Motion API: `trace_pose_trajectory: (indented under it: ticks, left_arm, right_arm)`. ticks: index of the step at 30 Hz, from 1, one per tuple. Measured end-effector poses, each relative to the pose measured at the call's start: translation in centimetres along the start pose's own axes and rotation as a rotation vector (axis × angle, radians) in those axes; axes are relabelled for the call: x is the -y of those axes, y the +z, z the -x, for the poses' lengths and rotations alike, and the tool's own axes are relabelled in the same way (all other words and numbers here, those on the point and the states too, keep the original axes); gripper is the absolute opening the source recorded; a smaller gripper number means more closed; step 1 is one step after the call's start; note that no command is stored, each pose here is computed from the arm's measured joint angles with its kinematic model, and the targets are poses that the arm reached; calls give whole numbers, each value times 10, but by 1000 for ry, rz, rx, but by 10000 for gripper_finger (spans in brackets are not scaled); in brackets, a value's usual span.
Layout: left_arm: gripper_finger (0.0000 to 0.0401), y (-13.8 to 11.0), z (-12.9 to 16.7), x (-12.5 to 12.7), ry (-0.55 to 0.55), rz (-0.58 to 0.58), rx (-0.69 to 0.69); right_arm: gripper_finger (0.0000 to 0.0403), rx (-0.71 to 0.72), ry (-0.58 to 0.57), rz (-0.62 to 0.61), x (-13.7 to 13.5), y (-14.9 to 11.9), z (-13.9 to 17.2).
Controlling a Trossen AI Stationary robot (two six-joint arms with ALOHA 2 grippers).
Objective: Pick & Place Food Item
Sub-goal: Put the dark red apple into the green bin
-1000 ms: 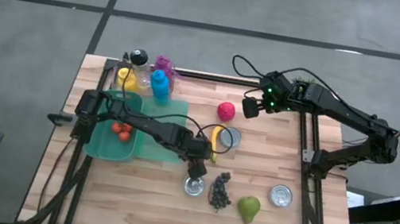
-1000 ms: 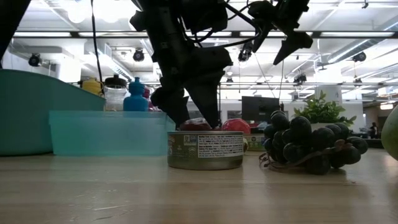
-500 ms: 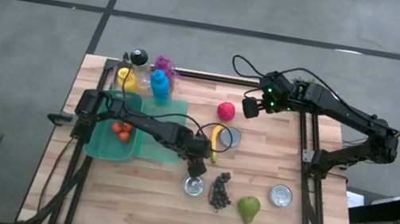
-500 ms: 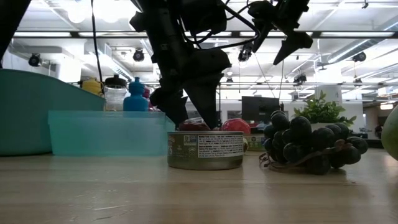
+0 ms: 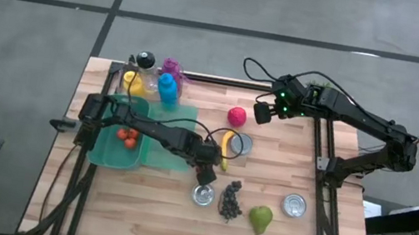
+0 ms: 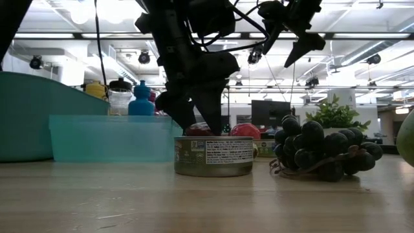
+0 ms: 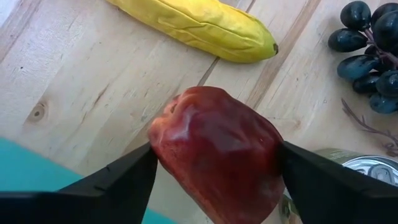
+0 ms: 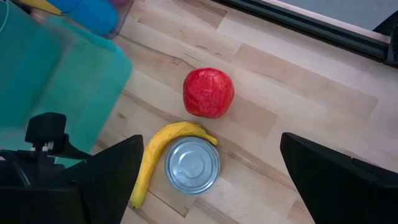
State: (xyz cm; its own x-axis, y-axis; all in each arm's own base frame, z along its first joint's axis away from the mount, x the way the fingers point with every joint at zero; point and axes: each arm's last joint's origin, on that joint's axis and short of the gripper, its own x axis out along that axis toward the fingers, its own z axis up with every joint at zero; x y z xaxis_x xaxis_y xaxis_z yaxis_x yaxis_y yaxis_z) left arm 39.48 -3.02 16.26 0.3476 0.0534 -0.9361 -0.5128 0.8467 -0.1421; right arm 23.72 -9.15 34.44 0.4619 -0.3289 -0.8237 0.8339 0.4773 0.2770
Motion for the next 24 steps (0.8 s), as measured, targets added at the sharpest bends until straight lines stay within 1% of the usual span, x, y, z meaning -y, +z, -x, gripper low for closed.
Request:
trace_pose_trajectory:
  ticks: [8, 24]
  left_arm:
    - [295, 0, 0, 0, -2, 0, -2]
    - [296, 0, 0, 0, -18, 14, -14]
  right_arm:
    - [378, 0, 0, 0, 0, 0, 0]
    - [378, 0, 0, 0, 0, 0, 0]
